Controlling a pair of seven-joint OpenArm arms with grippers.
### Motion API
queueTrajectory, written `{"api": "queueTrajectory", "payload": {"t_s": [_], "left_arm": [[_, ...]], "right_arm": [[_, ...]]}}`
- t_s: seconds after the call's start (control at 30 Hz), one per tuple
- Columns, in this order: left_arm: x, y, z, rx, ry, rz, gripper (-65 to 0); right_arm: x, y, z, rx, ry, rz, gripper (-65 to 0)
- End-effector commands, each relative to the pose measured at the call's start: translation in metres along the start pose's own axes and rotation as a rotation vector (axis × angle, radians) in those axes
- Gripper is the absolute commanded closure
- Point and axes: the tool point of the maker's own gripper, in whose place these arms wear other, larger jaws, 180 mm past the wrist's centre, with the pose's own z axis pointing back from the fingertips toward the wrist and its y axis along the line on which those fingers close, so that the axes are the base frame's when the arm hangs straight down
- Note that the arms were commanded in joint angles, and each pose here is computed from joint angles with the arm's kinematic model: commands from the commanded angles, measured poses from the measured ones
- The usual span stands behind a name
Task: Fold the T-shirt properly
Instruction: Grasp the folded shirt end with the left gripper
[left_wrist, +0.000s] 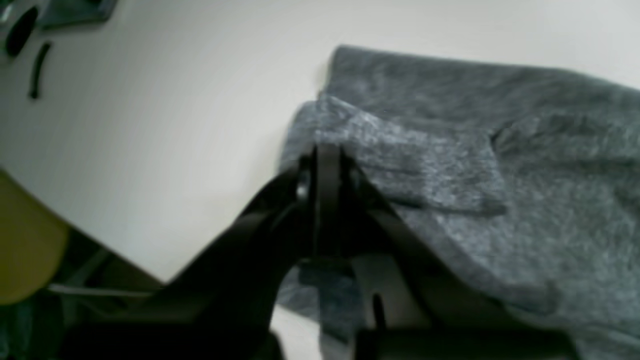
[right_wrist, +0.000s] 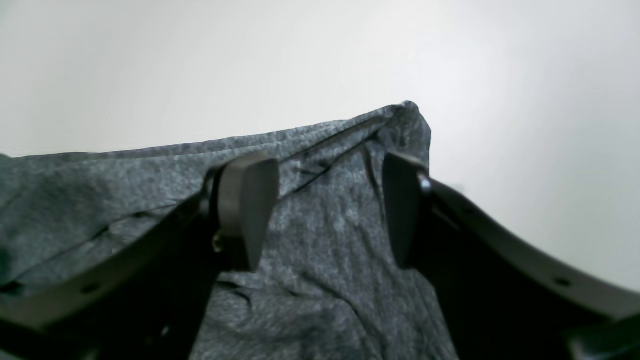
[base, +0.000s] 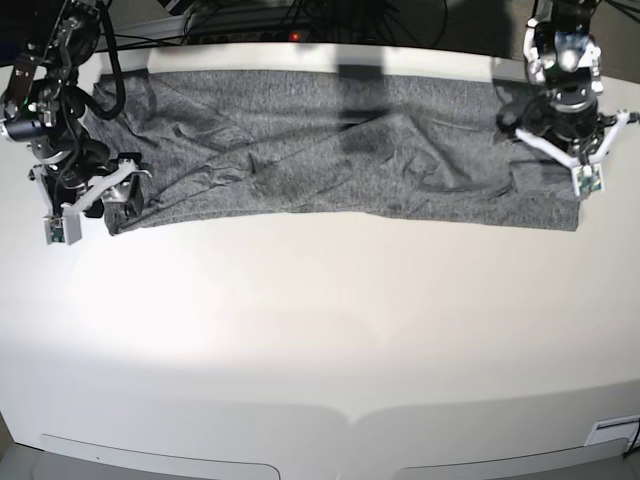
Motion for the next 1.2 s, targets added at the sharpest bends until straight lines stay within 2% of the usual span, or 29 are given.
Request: {"api": "queueTrajectory", "payload": {"t_s": [0.0, 0.1, 0.37, 0.47, 0.5, 0.53, 0.77, 0.83, 0.97, 1.1, 1.17], "left_arm": [[0.016, 0.014, 0.001, 0.038, -0.069, -0.005, 0.0], [0.013, 0.027, -0.001, 0.063, -0.054, 0.024, 0.0], [0.010, 0.025, -0.002, 0.042, -0.036, 0.069, 0.0], [0.010, 0.027, -0.002, 0.051, -0.038, 0.060, -20.4], [0.010, 0.029, -0.002, 0.059, -0.036, 0.055, -24.4], [0.011, 0.032, -0.002, 0.072, -0.041, 0.047, -25.9], [0.015, 0.055, -0.005, 0.120, -0.051, 0.046, -26.0], [0.014, 0.042, -0.008, 0.022, -0.042, 0.015, -25.5], [0.018, 0.009, -0.007, -0.286, -0.037, 0.014, -25.3], [0.025, 0.027, -0.017, -0.371, -0.041, 0.084, -25.3], [0.019, 0.036, -0.026, -0.421, -0.011, 0.106, -25.3]], "right_arm": [[0.015, -0.002, 0.004, -0.003, -0.044, 0.023, -36.4], [0.013, 0.000, 0.004, 0.006, -0.035, 0.040, -36.4], [0.009, 0.004, 0.004, 0.028, -0.016, 0.071, -36.4], [0.008, 0.003, 0.004, 0.028, -0.009, 0.071, -36.4], [0.007, 0.003, 0.004, 0.028, -0.005, 0.071, -36.4], [0.007, 0.003, 0.004, 0.028, -0.002, 0.071, -36.4], [0.007, 0.003, 0.004, 0.028, -0.002, 0.072, -36.4], [0.006, 0.003, 0.004, 0.028, 0.000, 0.072, -36.4], [0.002, 0.003, 0.004, 0.027, 0.023, 0.073, -36.4], [-0.004, 0.002, 0.004, 0.026, 0.055, 0.073, -36.4], [-0.005, 0.003, 0.004, 0.031, 0.063, 0.083, -36.4]]}}
